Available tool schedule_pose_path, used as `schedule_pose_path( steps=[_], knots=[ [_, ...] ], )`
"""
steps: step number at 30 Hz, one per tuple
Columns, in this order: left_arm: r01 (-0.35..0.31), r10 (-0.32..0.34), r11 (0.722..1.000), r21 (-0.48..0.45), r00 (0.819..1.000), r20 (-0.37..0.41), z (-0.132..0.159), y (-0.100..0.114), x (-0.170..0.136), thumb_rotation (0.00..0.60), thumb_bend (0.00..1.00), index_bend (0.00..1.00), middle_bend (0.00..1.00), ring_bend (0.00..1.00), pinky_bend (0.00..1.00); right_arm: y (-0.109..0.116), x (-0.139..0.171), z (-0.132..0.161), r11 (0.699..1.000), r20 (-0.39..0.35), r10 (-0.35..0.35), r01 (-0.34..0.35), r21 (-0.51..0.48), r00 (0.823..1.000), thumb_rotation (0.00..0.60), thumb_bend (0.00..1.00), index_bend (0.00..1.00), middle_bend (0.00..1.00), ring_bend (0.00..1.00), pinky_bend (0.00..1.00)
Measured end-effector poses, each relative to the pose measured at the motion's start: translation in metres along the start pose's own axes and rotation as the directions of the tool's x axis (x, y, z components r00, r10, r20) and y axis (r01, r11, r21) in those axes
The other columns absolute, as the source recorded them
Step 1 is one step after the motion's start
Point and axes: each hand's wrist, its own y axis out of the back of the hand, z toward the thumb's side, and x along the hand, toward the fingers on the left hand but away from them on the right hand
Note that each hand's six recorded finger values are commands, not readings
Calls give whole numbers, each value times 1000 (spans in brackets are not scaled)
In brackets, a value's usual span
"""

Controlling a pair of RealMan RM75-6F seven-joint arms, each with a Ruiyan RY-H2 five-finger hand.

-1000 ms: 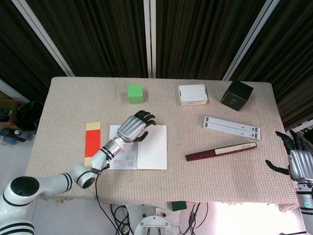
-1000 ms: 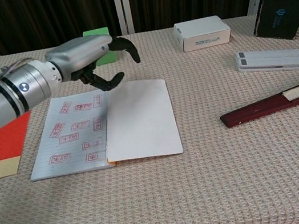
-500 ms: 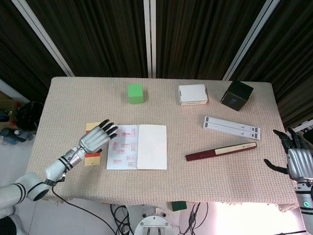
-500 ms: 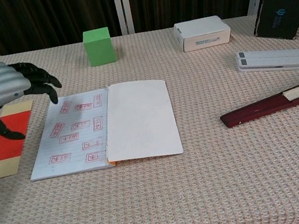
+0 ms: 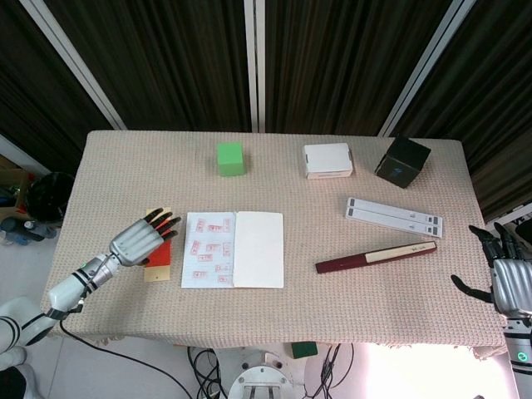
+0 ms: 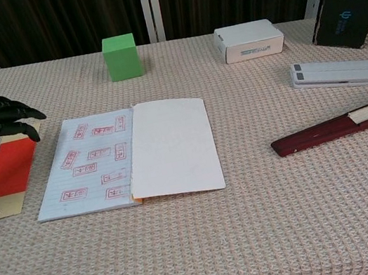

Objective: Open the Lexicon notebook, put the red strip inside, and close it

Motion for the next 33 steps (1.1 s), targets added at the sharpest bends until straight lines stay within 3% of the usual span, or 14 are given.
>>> schedule_pose_path(
  steps=[6, 14, 29, 33],
  knots=[
    [36, -37, 999, 41, 999, 37, 3, -11, -3, 600, 63, 207, 22, 29, 103, -2, 2, 3, 1000, 2, 3, -3, 3, 1000, 600, 130, 153, 160, 0, 110],
    [62, -63, 997, 54, 998, 27, -4, -16, -7, 600, 63, 208, 22, 29, 102, 0, 3, 6, 1000, 7, -5, 5, 6, 1000, 600, 130, 153, 159, 0, 111],
    [57, -61, 996, 61, 996, 68, 8, -16, 3, 600, 63, 214, 22, 29, 101, -1, 0, 9, 1000, 8, -4, 4, 11, 1000, 600, 130, 153, 160, 0, 111],
    [62, -67, 995, 80, 996, 65, 7, -17, 3, 600, 61, 266, 22, 29, 101, -1, 0, 8, 1000, 12, -5, 5, 9, 1000, 600, 130, 153, 160, 0, 111]
  ],
)
